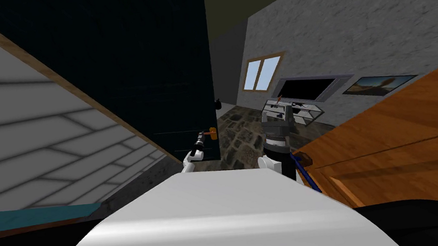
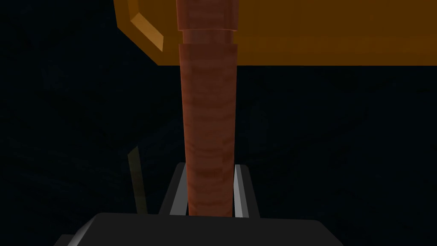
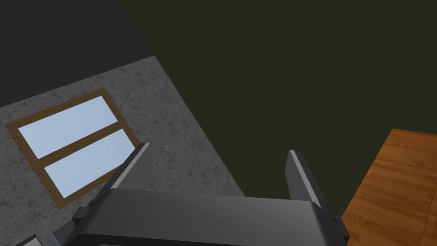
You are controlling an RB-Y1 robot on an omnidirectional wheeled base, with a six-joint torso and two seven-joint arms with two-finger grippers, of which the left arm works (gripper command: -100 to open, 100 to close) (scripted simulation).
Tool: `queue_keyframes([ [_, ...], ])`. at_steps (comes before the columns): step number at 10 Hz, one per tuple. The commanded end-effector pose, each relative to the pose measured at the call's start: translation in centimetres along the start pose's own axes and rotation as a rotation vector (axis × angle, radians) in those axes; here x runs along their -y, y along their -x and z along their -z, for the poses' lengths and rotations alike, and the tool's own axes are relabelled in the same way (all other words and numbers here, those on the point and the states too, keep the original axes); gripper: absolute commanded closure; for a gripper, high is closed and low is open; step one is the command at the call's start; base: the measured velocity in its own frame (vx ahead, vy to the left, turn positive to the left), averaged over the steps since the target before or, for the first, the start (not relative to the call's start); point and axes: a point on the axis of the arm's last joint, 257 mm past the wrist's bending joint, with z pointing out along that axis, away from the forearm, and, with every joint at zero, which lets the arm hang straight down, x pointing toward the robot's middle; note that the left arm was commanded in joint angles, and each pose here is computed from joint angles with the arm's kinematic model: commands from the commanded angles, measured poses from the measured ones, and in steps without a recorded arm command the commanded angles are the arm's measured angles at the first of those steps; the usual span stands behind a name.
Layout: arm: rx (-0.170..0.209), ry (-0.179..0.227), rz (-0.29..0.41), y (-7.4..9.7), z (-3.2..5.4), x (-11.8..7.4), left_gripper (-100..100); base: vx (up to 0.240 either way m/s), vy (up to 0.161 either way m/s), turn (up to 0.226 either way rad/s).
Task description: Push the door open
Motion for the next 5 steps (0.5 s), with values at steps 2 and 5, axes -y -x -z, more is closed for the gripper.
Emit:
queue_keyframes([
  [2, 0.017, -0.006, -0.016, 1.2, 0.15, 0.2, 100, 0.122, -0.030, 0.150],
  [5, 0.009, -0.006, -0.018, 0.4, 0.30, 0.2, 100, 0.133, -0.033, 0.164],
])
